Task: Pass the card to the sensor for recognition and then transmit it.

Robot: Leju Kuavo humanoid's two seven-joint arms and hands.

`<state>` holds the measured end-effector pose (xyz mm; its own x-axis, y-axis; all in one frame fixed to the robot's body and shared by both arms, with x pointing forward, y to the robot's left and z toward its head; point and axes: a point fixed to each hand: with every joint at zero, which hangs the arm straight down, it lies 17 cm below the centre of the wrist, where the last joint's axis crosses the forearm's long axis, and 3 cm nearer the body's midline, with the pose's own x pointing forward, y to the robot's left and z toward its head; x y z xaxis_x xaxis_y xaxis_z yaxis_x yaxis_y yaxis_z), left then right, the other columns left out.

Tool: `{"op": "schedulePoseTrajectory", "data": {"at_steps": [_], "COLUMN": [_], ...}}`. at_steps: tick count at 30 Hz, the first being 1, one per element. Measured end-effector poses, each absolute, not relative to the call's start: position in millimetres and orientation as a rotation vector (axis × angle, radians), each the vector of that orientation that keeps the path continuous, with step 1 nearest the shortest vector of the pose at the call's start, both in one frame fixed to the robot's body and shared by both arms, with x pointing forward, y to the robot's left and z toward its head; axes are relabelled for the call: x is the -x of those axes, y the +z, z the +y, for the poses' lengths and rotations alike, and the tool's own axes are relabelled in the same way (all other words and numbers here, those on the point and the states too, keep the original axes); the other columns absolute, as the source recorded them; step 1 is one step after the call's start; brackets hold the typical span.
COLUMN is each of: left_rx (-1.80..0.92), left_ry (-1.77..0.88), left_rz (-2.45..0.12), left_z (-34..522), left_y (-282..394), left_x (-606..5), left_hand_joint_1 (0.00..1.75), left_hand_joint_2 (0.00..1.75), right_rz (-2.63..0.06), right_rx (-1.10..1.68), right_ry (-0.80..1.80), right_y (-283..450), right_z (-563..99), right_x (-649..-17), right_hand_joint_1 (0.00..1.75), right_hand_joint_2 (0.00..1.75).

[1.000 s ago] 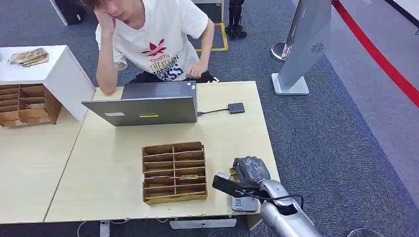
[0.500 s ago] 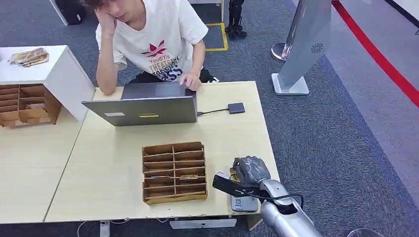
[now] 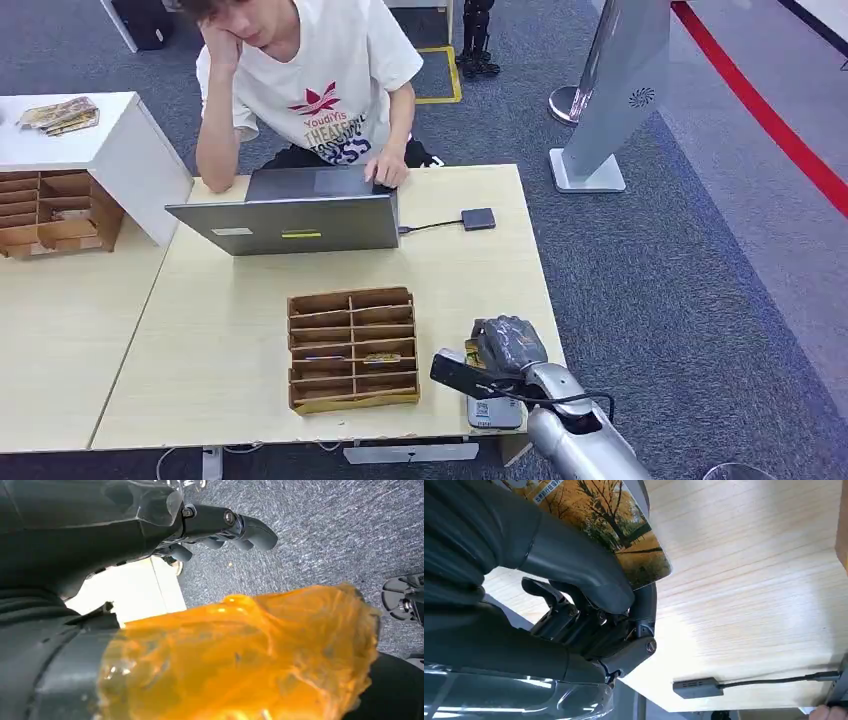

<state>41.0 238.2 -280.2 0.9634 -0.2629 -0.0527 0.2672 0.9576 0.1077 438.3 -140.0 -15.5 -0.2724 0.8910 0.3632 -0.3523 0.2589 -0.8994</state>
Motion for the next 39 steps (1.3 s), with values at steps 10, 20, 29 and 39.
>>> {"op": "schedulePoseTrajectory", "data": {"at_steps": [10,20,29,39], "left_rx": [-0.114,-0.114,-0.114,-0.114], "left_ry": [-0.269,-0.269,-0.269,-0.269], "left_rz": [0.038,0.038,0.038,0.038], "left_z": [238.2,238.2,238.2,238.2], "left_y": [-280.2,-280.3,-280.3,-280.3], "left_x": [-41.0,-40.9,-40.9,-40.9], "left_hand_joint_1": [0.00,0.00,0.00,0.00], "left_hand_joint_2": [0.00,0.00,0.00,0.00], "right_rz": [-1.341,-1.341,-1.341,-1.341], "right_rx": [0.561,0.561,0.561,0.561], "right_ry": [1.324,1.324,1.324,1.324], "right_y": [-15.5,-15.5,-15.5,-15.4], "right_z": [-140.0,-140.0,-140.0,-140.1], "right_x": [-438.2,-438.2,-438.3,-438.3], "right_hand_joint_1": [1.75,1.75,1.75,1.75], "right_hand_joint_2": [1.75,1.75,1.75,1.75]}}
